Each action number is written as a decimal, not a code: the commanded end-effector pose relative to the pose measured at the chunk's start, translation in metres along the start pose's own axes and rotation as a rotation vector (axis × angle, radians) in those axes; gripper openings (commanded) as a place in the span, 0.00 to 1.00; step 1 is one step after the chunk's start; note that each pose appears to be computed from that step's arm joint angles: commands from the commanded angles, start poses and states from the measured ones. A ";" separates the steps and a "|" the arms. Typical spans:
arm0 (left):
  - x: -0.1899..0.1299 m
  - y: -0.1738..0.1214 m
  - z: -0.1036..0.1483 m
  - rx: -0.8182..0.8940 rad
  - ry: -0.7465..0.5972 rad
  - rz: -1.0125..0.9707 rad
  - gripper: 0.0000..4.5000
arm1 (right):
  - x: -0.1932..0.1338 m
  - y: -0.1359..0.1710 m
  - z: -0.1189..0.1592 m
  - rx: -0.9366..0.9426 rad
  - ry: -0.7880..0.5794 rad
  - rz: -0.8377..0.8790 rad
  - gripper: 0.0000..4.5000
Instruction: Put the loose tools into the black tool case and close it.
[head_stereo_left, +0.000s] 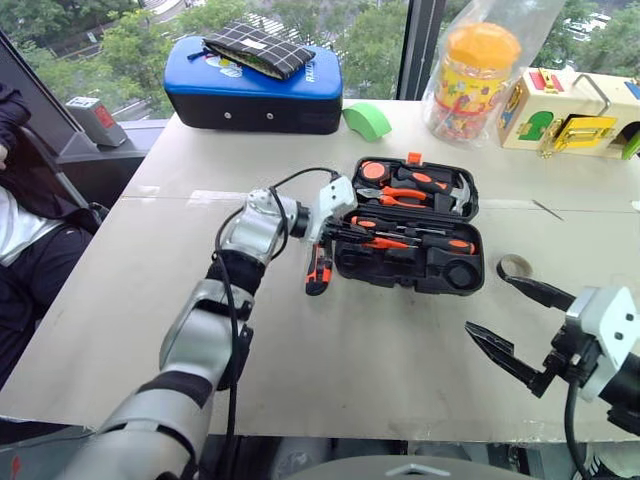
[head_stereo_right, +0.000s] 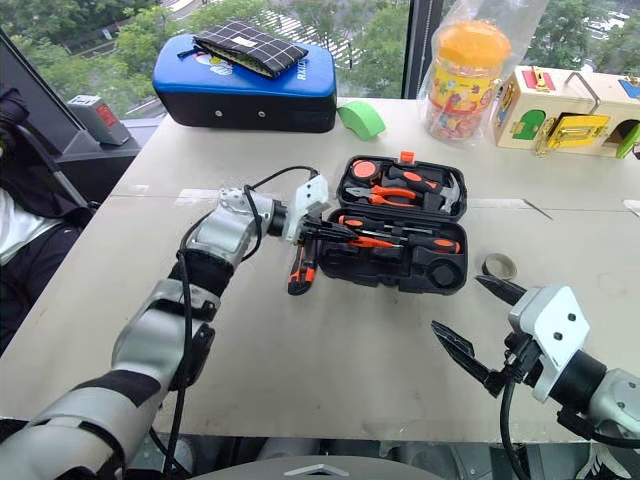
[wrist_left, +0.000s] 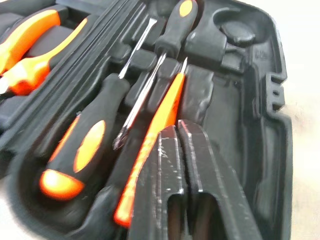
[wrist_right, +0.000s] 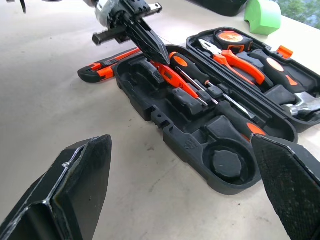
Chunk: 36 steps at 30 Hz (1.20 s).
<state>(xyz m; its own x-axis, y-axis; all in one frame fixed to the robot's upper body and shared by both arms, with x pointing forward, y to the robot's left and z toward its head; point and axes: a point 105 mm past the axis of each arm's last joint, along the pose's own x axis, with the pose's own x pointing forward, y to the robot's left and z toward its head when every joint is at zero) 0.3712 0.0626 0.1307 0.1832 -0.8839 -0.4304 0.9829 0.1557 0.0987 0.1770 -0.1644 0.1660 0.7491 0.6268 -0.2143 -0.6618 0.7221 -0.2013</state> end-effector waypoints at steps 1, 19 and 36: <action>0.007 0.005 0.002 0.025 -0.005 0.107 0.00 | 0.001 0.002 0.007 -0.036 -0.016 0.004 1.00; 0.016 0.021 -0.006 0.019 -0.052 0.201 0.00 | -0.001 0.005 0.004 -0.028 -0.016 -0.013 1.00; 0.027 -0.003 -0.006 0.017 -0.039 0.091 0.00 | 0.000 0.005 0.005 -0.030 -0.026 -0.012 1.00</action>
<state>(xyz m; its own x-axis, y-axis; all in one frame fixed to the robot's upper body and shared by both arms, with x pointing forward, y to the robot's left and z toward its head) 0.3714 0.0428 0.1072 0.2583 -0.8868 -0.3833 0.9661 0.2381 0.1002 0.1761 -0.1630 0.1607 0.7575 0.6150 -0.2191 -0.6516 0.7329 -0.1957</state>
